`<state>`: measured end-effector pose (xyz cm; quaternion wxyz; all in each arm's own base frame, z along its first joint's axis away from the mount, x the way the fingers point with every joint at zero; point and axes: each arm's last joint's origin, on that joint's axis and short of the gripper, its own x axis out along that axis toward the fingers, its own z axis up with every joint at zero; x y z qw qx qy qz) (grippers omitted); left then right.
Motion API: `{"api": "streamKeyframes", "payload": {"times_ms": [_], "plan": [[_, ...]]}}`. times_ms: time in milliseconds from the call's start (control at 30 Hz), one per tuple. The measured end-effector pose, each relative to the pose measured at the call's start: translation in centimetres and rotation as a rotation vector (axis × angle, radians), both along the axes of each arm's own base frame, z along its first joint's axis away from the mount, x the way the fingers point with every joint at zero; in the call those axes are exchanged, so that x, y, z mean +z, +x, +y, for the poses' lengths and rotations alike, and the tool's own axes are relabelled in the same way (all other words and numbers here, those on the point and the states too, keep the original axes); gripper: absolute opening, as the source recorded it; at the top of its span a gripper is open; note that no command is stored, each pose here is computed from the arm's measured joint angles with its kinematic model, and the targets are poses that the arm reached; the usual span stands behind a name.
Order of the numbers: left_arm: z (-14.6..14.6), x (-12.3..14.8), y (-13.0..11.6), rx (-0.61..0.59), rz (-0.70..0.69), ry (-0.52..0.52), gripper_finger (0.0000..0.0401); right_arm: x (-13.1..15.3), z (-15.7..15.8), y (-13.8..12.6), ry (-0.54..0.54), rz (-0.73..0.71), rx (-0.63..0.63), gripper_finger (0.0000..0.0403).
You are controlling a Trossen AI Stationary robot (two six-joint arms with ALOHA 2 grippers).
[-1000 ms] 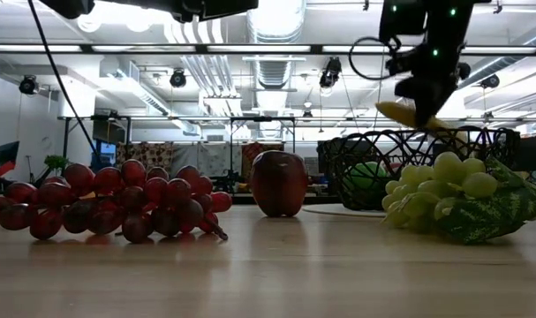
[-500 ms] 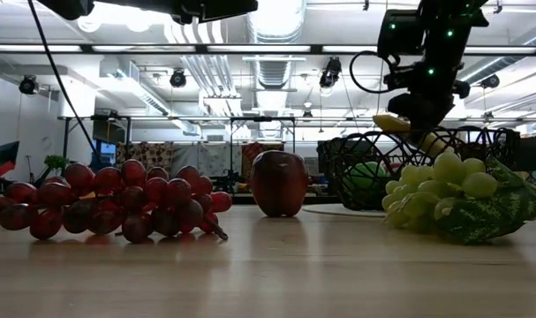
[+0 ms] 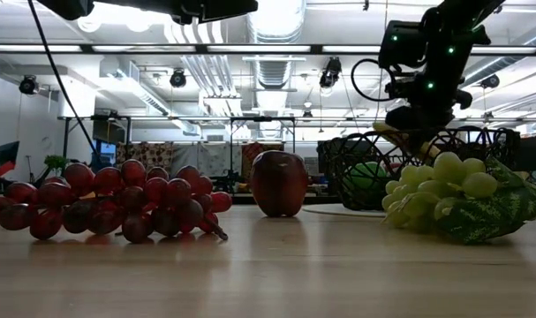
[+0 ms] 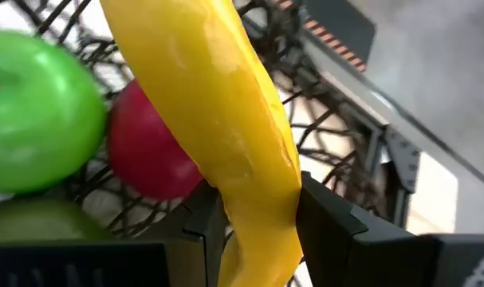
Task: Build produce basket
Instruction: Put the yellow banana into the wire basket, then put the red apple into the wire basket
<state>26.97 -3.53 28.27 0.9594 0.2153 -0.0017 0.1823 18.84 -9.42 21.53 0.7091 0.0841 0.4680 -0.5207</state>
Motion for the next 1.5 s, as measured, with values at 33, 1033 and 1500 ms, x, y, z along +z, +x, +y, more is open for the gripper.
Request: {"api": "streamKeyframes", "payload": {"times_ms": [33,1033,1500], "plan": [[0.0,0.0,0.0,0.000,0.000,0.000,0.0267,-0.1,0.0,0.0,-0.016,-0.002,-0.006,0.0112],[0.0,0.0,0.0,-0.001,0.001,0.000,0.0267,-1.9,-0.3,0.1,-0.127,-0.042,-0.076,0.0215],[-0.1,-0.6,0.4,-0.009,0.014,-0.020,0.0267,4.8,2.3,1.4,-0.057,-0.077,0.116,0.0217]]}}
